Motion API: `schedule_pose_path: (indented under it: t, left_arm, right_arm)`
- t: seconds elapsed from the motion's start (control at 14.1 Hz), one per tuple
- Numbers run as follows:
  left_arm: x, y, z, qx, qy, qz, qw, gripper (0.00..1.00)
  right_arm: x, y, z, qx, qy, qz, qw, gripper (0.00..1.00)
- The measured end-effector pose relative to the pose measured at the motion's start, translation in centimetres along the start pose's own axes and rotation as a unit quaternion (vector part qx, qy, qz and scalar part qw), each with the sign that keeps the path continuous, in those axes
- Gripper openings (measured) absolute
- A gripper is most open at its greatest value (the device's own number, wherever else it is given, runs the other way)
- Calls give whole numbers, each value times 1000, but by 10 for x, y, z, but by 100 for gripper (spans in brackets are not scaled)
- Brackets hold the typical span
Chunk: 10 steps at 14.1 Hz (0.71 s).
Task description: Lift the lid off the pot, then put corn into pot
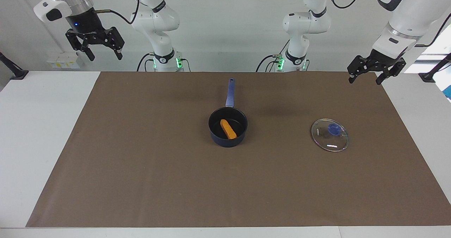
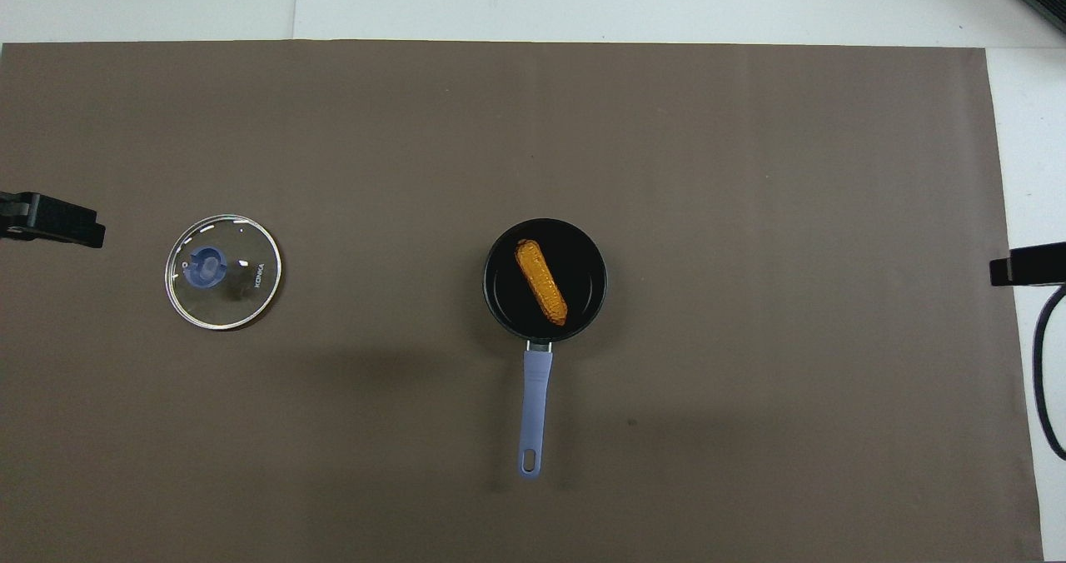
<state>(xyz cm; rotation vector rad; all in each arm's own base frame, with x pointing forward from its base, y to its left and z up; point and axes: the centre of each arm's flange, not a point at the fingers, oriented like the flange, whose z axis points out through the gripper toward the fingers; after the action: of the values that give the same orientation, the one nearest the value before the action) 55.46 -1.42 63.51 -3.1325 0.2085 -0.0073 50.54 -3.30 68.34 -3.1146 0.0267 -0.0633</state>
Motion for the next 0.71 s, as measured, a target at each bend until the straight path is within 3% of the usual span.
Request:
schedule_pose_path:
  t: [0.43, 0.71]
  left_arm:
    - [0, 0, 0, 0, 0, 0, 1000, 100]
    - [0, 0, 0, 0, 0, 0, 1000, 100]
  right_arm:
    - [1, -6, 6, -4, -6, -7, 1000, 100]
    - [1, -5, 9, -9, -9, -46, 999, 100]
